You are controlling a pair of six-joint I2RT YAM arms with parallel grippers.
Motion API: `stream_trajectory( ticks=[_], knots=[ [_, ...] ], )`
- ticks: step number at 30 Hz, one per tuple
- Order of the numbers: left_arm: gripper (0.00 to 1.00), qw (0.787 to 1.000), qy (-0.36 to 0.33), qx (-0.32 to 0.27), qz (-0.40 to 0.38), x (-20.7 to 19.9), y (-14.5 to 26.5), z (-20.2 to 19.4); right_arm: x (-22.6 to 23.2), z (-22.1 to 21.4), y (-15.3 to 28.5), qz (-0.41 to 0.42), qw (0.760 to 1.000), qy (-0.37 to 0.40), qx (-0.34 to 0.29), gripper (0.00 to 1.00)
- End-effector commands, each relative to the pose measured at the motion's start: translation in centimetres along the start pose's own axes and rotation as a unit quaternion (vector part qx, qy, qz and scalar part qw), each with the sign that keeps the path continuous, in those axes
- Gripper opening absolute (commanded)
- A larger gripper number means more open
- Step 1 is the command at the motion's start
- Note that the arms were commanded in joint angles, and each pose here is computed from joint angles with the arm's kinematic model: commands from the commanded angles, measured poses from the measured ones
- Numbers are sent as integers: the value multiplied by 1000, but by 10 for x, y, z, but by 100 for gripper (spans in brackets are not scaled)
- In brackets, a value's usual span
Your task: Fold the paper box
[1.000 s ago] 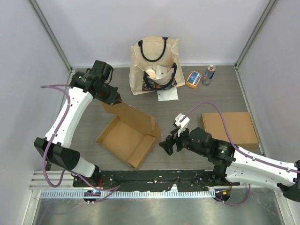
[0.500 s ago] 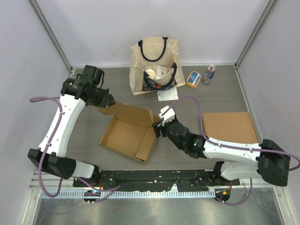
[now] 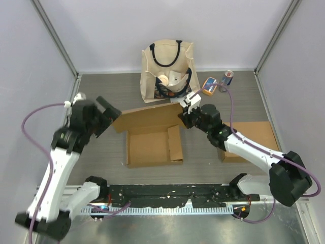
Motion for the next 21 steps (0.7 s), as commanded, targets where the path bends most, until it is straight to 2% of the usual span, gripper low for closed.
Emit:
stream_trajectory(
  ticks=[1,2,3,4,6,8,12,15,18,21],
  knots=[
    [100,945,-232,-109,-205,12,24,-6,4,22,2,102,995,21,-2,8],
    [100,928,-251,-120,-248,3,25,-9,-3,23,2,107,994,17,1,8],
    [100,920,-283,-107,-249,12,10,-21,-2,26,3,125,992,16,3,8],
    [100,918,-292,-105,-247,14,6,-22,-3,24,1,133,991,15,9,7],
    [100,915,-331,-57,-222,19,-12,-32,-10,27,-1,139,990,8,14,5],
    [100,929,-328,-46,-168,22,-16,-23,-12,18,-7,145,989,0,39,1],
    [100,913,-336,-78,-216,10,17,-16,-22,22,-13,133,990,-5,43,1],
    [100,907,-321,-136,-236,3,54,2,-22,22,-12,133,990,-7,44,1],
    [100,916,-286,-172,-225,4,81,19,-24,24,-11,126,991,-6,38,1],
    [98,924,-274,-170,-207,18,75,14,-27,22,-13,116,993,-5,37,1]
  ],
)
Point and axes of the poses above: each gripper's point midway between its finger pads, its own y axis back along the fingers, its own x axis along the line the jaws close on, z = x × y, the point moved 2 cm from there along y, back along the fingers, and after that the axes turned 2 degrees about y, right-handed, at the moved point
